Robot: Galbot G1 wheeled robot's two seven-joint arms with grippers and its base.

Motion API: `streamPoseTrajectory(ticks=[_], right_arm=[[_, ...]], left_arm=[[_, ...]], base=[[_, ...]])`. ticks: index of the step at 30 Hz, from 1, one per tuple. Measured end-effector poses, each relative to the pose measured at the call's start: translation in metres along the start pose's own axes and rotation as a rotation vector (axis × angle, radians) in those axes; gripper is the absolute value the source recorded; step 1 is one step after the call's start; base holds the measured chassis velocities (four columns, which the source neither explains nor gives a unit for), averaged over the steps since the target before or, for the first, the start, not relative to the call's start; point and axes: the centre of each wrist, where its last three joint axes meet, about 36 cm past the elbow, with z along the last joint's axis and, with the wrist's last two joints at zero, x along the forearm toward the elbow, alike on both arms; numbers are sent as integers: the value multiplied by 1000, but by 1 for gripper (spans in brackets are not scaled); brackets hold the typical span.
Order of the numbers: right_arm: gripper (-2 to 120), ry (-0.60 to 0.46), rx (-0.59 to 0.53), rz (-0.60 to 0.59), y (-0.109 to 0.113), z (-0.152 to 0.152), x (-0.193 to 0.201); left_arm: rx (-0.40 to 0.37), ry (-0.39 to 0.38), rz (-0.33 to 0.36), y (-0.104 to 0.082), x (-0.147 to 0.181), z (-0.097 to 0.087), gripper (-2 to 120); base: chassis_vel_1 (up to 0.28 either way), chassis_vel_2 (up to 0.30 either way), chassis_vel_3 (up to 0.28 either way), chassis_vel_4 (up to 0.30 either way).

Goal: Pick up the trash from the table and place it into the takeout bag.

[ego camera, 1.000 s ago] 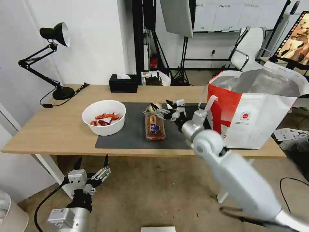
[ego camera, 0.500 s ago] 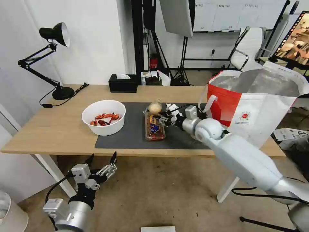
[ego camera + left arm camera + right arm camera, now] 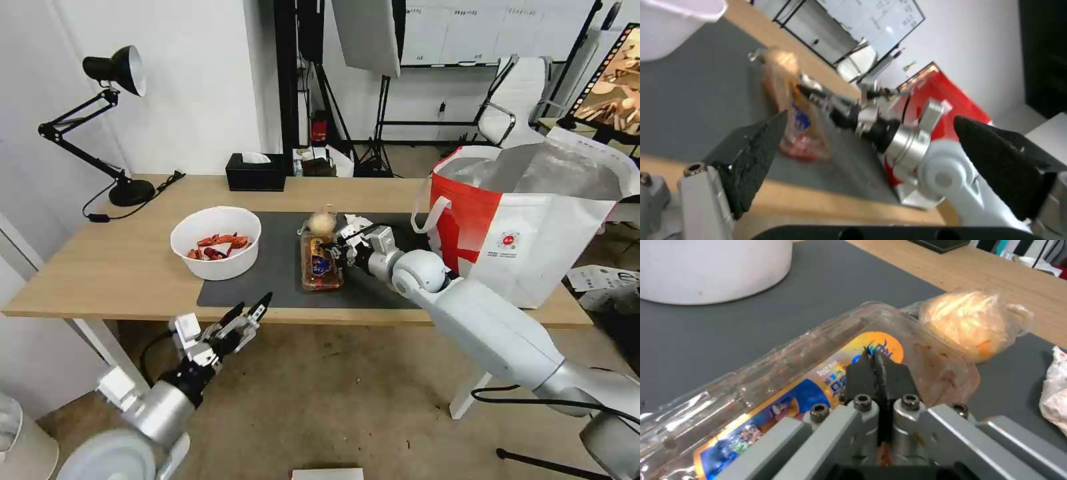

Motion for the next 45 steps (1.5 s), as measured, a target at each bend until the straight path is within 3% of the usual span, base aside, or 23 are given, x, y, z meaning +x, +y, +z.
streamPoseTrajectory(ticks=[5, 7, 8, 10, 21, 28, 36, 45], right_arm=[[0, 6, 1, 0, -3, 2, 1], [0, 13, 6, 4, -6, 1, -1], [0, 13, 6, 4, -6, 1, -1], [0, 19, 9, 3, -6, -1, -4], [0, 29, 11, 12, -7, -5, -8], [0, 25, 10, 9, -5, -4, -4], [0, 13, 14, 5, -3, -7, 0], [0, 13, 16, 6, -3, -6, 4]], left_arm=[[11, 19, 9, 18, -28, -12, 100], [31, 48, 18, 36, -63, -19, 100], [31, 48, 18, 36, -63, -19, 100], [47, 75, -1, 37, -87, -15, 100], [72, 144, -77, 51, -148, 5, 100], [83, 169, -117, 59, -167, 13, 100], [76, 227, -159, 61, -174, 12, 100], [89, 240, -173, 61, -183, 11, 100]], base=[[0, 0, 0, 0], [0, 0, 0, 0], [0, 0, 0, 0], [0, 0, 0, 0], [0, 0, 0, 0], [0, 0, 0, 0], [0, 0, 0, 0], [0, 0, 0, 0]])
